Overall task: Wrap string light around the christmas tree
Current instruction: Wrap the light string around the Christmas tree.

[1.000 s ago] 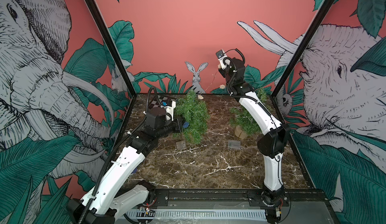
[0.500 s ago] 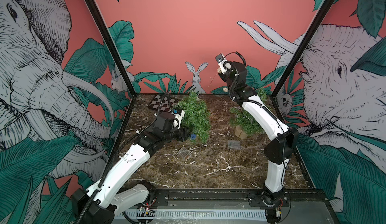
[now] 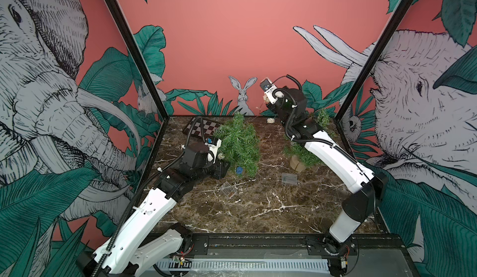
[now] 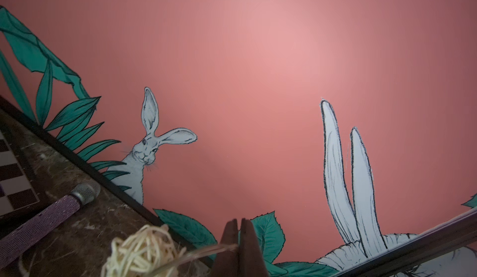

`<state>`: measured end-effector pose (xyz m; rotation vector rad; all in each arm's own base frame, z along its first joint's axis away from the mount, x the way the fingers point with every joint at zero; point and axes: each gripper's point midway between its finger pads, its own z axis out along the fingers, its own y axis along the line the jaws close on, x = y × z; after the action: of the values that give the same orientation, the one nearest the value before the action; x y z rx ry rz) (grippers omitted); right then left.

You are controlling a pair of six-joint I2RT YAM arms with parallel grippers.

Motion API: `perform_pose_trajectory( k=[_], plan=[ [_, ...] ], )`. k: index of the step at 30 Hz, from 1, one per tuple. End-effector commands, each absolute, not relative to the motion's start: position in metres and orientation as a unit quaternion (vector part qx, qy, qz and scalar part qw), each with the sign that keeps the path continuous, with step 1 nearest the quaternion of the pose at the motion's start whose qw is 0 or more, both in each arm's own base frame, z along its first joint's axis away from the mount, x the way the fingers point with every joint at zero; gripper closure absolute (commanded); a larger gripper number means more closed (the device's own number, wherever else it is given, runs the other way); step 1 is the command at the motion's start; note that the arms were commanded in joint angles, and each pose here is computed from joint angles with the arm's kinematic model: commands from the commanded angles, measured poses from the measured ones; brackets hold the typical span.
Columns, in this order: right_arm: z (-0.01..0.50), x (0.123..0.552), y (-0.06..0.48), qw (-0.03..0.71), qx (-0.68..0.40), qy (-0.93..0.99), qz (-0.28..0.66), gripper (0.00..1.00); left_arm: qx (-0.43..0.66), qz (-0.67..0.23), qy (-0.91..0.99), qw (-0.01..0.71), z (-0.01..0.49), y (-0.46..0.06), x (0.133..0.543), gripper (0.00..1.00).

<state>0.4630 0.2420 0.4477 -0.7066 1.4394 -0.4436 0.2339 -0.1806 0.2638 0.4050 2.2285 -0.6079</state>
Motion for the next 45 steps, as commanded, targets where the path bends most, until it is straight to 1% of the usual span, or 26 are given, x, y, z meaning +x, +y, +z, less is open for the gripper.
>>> perform_pose_trajectory(
  k=[1, 4, 6, 11, 14, 18, 20, 24, 27, 32, 37, 40, 41, 42, 45],
  plan=[
    [0.475, 0.432, 0.221, 0.686, -0.293, 0.634, -0.205, 1.00, 0.173, -0.261, 0.858, 0.407, 0.278, -0.186, 0.229, 0.43],
    [0.473, 0.408, 0.217, 0.670, -0.303, 0.649, -0.194, 1.00, 0.192, -0.270, 0.846, 0.418, 0.285, -0.195, 0.226, 0.44],
    [0.470, 0.394, 0.212, 0.652, -0.301, 0.674, -0.174, 1.00, 0.224, -0.278, 0.826, 0.437, 0.297, -0.209, 0.221, 0.44],
    [0.452, 0.360, 0.198, 0.611, -0.267, 0.741, -0.085, 1.00, 0.334, -0.307, 0.729, 0.513, 0.327, -0.274, 0.195, 0.44],
    [0.440, 0.341, 0.197, 0.584, -0.243, 0.774, -0.018, 1.00, 0.364, -0.320, 0.683, 0.547, 0.328, -0.319, 0.194, 0.40],
    [0.429, 0.321, 0.197, 0.551, -0.219, 0.804, 0.041, 1.00, 0.361, -0.291, 0.672, 0.577, 0.322, -0.363, 0.223, 0.37],
    [0.426, 0.313, 0.196, 0.544, -0.213, 0.809, 0.064, 1.00, 0.354, -0.292, 0.660, 0.595, 0.326, -0.377, 0.232, 0.36],
    [0.431, 0.296, 0.196, 0.542, -0.204, 0.808, 0.108, 1.00, 0.365, -0.308, 0.644, 0.597, 0.318, -0.405, 0.239, 0.30],
    [0.442, 0.286, 0.195, 0.548, -0.199, 0.801, 0.136, 1.00, 0.371, -0.296, 0.644, 0.601, 0.306, -0.414, 0.246, 0.27],
    [0.457, 0.269, 0.208, 0.547, -0.206, 0.785, 0.204, 1.00, 0.375, -0.292, 0.631, 0.613, 0.296, -0.426, 0.253, 0.27],
    [0.469, 0.263, 0.214, 0.550, -0.213, 0.775, 0.228, 1.00, 0.385, -0.336, 0.597, 0.618, 0.296, -0.448, 0.247, 0.29],
    [0.477, 0.259, 0.216, 0.555, -0.215, 0.767, 0.242, 1.00, 0.386, -0.355, 0.581, 0.623, 0.300, -0.455, 0.244, 0.33],
    [0.477, 0.259, 0.217, 0.556, -0.215, 0.765, 0.244, 1.00, 0.389, -0.360, 0.577, 0.622, 0.300, -0.457, 0.244, 0.37],
    [0.479, 0.259, 0.216, 0.558, -0.215, 0.763, 0.243, 1.00, 0.393, -0.365, 0.574, 0.619, 0.299, -0.460, 0.242, 0.43],
    [0.477, 0.262, 0.212, 0.565, -0.213, 0.764, 0.228, 1.00, 0.403, -0.396, 0.574, 0.593, 0.299, -0.462, 0.230, 0.67]
  ],
)
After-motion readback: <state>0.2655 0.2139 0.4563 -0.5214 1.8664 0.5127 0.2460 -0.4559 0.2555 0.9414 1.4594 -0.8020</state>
